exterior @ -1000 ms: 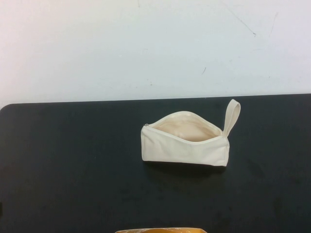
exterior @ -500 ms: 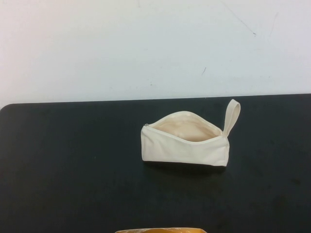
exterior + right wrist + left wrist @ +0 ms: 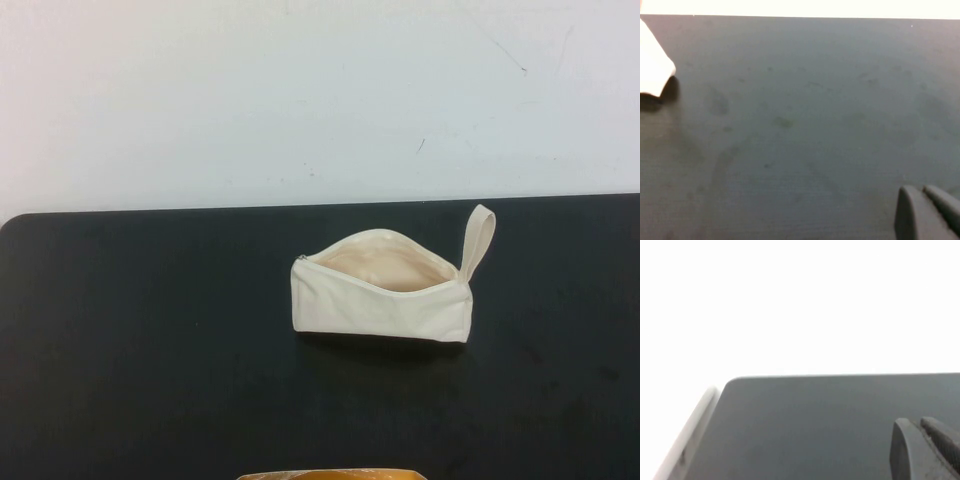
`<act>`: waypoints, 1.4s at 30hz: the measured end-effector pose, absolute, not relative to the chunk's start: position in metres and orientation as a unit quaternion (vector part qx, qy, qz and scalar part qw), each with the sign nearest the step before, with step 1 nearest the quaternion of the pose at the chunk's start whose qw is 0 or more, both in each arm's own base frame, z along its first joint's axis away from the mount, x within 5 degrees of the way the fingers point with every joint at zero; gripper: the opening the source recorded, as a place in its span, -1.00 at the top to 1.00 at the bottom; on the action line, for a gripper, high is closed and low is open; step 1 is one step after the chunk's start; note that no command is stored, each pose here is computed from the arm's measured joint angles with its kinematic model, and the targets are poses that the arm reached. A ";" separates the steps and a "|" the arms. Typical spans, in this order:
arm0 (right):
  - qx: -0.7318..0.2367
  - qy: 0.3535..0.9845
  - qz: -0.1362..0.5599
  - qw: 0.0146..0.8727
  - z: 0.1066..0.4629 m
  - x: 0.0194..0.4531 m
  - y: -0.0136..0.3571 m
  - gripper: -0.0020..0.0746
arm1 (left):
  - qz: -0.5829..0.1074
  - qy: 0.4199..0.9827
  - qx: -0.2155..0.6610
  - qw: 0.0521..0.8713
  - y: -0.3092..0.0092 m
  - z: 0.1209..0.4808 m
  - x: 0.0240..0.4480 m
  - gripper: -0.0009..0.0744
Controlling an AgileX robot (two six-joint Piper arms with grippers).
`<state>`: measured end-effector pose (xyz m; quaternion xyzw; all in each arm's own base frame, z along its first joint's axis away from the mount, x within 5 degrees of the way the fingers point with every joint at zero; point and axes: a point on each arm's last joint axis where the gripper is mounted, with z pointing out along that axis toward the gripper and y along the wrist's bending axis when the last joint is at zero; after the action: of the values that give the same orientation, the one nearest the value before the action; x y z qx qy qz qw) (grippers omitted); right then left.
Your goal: Put eraser into pencil case
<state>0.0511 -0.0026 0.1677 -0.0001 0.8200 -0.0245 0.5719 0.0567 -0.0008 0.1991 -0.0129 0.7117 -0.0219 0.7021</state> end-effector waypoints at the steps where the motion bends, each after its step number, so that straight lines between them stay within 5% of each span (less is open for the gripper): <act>1: 0.000 0.820 -0.024 0.572 0.168 0.051 -0.003 0.95 | -0.020 0.715 -0.016 0.699 0.000 0.197 0.057 0.98; 10: 0.000 0.820 -0.024 0.572 0.168 0.051 -0.003 0.95 | -0.024 0.795 -0.019 0.606 -0.001 0.175 0.054 0.98; 42: -0.010 0.820 -0.032 0.572 0.168 0.051 -0.003 0.95 | -0.026 0.801 -0.021 0.598 -0.002 0.174 0.053 0.98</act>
<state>0.0511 -0.0026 0.1677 -0.0104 0.8199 -0.0317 0.5715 0.0529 -0.0016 0.1736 -0.0207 0.8010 -0.0265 0.5978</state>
